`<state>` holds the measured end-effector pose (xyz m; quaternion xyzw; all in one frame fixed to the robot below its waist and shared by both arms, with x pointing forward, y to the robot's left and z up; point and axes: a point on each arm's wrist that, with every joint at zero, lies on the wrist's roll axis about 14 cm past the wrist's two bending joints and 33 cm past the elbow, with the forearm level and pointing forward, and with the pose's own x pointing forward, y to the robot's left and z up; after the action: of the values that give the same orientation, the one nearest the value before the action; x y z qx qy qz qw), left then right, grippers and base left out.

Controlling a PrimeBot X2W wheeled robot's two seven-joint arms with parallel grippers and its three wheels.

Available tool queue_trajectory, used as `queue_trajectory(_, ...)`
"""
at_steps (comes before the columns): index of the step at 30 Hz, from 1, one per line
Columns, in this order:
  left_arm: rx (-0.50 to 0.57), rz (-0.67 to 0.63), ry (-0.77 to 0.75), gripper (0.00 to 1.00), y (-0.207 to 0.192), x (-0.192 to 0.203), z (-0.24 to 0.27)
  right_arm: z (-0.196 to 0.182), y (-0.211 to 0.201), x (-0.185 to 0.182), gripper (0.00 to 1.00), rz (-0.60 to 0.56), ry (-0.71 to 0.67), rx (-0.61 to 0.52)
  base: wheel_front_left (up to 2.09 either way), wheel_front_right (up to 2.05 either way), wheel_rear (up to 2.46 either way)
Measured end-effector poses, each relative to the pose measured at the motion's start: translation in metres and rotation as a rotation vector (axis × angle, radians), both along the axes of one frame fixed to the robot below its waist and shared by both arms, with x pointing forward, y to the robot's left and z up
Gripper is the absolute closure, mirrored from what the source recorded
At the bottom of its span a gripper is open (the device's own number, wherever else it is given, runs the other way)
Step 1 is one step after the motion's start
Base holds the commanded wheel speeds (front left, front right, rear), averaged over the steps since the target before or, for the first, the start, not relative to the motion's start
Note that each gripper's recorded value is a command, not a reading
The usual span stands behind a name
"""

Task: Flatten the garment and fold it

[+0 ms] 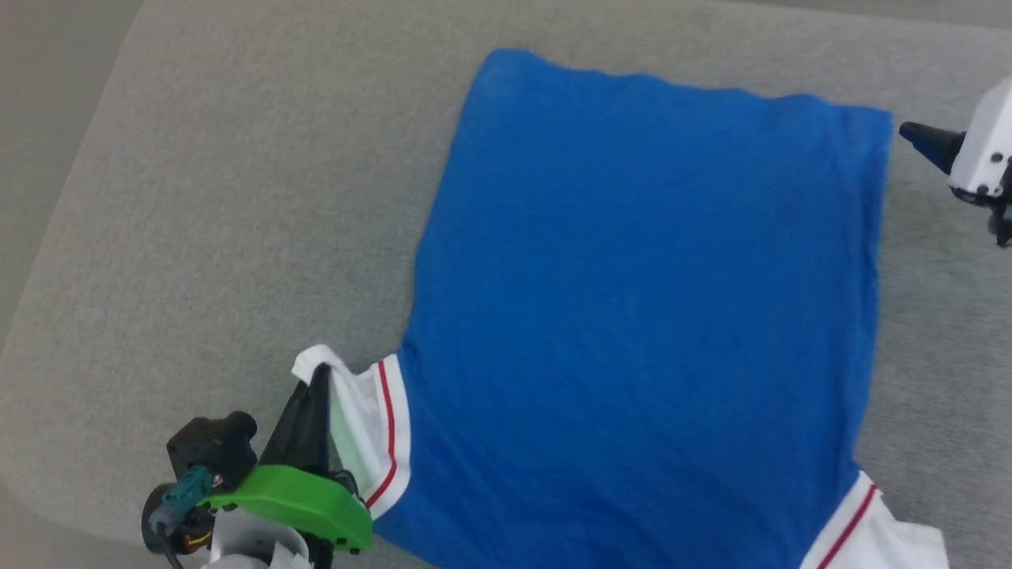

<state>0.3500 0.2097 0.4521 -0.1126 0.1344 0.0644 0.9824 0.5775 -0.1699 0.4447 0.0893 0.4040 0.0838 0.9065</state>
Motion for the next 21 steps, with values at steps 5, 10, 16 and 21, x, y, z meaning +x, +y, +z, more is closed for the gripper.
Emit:
queue_trajectory(5,0.001,0.015,0.030,1.00,0.003,0.002,-0.010,-0.032,0.025,0.013,0.00,0.055,0.095,-0.007,0.00,0.00,0.00)
queue_trajectory(10,0.009,0.023,0.055,1.00,0.006,0.007,-0.020,-0.067,0.036,0.019,0.00,0.085,0.175,-0.031,0.00,0.00,0.00)
queue_trajectory(16,0.016,0.047,0.094,1.00,0.012,0.004,-0.032,-0.084,0.046,0.025,0.55,0.116,0.271,-0.028,0.00,0.00,0.00)
queue_trajectory(21,0.023,0.059,0.094,1.00,0.016,0.001,-0.033,-0.082,0.050,0.026,1.00,0.128,0.271,-0.035,0.00,0.00,0.00)
